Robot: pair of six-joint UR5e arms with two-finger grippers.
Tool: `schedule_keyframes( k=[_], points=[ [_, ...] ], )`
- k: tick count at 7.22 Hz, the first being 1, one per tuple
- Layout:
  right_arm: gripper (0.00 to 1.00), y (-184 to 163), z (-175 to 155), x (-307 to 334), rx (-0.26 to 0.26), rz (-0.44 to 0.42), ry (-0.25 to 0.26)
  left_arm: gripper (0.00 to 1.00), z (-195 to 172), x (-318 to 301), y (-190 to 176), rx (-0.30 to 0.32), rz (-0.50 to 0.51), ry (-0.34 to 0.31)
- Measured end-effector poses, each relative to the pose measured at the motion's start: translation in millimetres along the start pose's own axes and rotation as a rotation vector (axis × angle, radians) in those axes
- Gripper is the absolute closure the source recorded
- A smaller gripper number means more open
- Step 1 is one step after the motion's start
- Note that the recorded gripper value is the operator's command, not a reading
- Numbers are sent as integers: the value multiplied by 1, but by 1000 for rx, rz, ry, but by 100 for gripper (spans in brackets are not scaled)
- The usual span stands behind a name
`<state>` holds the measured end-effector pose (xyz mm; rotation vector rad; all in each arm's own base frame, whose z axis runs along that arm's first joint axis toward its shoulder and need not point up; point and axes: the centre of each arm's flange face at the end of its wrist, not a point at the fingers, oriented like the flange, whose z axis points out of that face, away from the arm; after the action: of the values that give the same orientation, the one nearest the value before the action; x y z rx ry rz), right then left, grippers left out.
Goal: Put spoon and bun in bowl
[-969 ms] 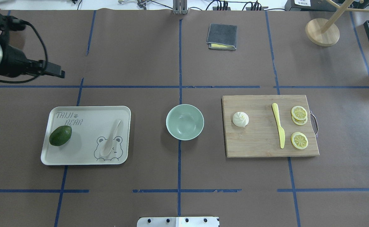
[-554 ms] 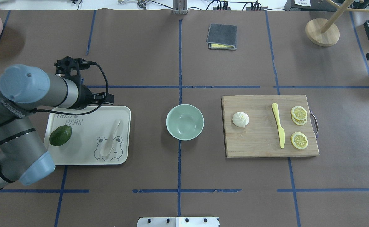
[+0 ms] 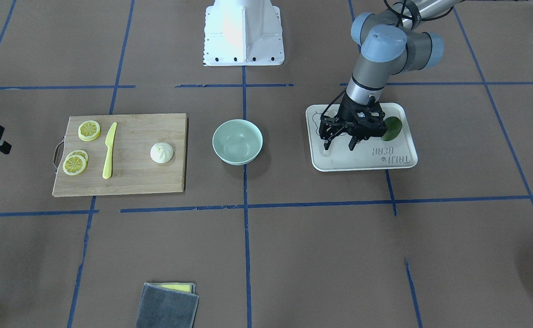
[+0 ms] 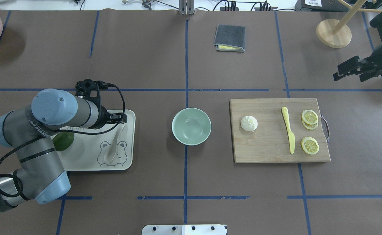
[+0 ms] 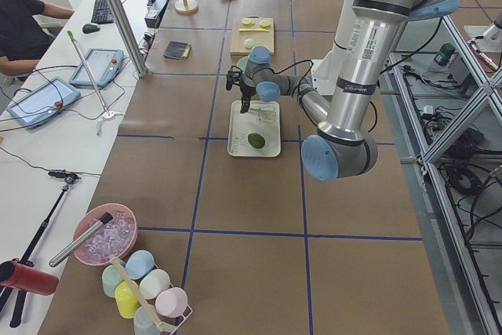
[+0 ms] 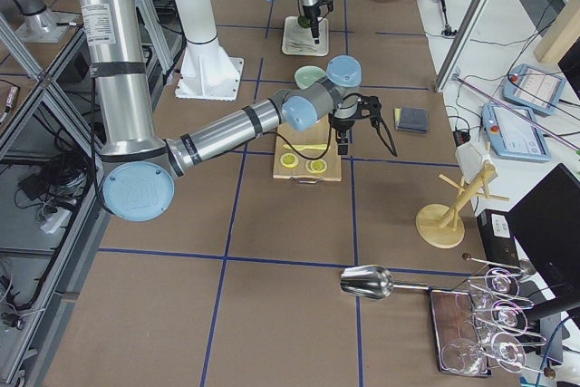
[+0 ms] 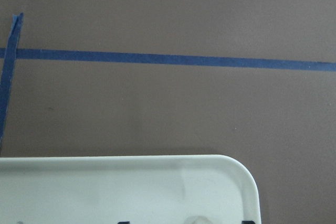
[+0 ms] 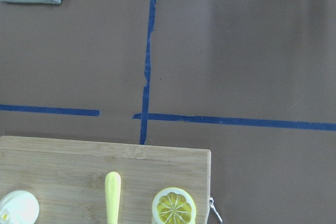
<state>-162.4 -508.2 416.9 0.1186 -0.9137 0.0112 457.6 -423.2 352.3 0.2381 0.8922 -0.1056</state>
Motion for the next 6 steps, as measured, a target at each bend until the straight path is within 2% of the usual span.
schedule_keyframes(
  k=[3, 6],
  points=[
    [0, 20, 23, -42, -5, 8, -3, 37, 9, 10, 22, -36, 23, 4],
    [0, 28, 39, -73, -3, 22, -20, 48, 14, 13, 32, -53, 34, 1]
  ],
)
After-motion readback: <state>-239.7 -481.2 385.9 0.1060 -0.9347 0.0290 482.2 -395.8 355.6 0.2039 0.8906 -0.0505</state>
